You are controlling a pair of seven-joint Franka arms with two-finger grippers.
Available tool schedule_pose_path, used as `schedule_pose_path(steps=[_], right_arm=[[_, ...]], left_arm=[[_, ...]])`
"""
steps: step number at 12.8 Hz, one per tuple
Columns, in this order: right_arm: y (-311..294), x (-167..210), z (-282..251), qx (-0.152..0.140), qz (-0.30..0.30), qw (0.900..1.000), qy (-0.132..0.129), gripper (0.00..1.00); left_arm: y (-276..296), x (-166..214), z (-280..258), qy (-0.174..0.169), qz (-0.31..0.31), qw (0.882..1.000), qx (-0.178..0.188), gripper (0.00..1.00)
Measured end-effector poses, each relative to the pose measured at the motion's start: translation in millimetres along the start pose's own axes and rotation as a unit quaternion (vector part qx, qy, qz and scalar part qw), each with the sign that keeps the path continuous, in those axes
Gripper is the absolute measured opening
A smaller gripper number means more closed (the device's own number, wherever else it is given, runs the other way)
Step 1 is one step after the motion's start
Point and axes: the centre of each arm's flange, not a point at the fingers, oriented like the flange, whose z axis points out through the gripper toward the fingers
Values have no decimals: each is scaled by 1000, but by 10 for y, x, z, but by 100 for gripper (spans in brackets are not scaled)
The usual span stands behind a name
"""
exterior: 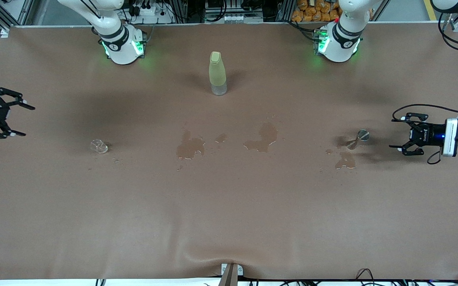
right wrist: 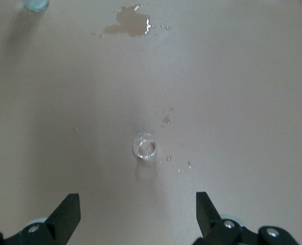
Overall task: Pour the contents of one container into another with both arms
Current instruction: 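Advance the right gripper around the glass while the left gripper surrounds the jigger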
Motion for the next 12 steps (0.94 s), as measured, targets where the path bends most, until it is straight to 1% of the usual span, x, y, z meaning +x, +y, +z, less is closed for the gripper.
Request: schedule_pose_path(steps=[3,6,7,9,12], right_arm=[[45,-245,319,2,-26,999,47,100],[85,-519,637,0,-46,995,84,100],[91,-603,743,-1,-49,994,96,100],[82,-762,967,-6,-54,991,125,100],[42,-1035,1329,-15,-57,984,169,100]], left_arm=[[-85,-356,127,10,19,1000,-1,100],[-131,-546,234,18,33,999,-2,100],[-150,-601,277,26,39,999,-2,97],[-209,-744,400,43,47,998,-3,97],[-303,-934,560,57,54,997,0,97]])
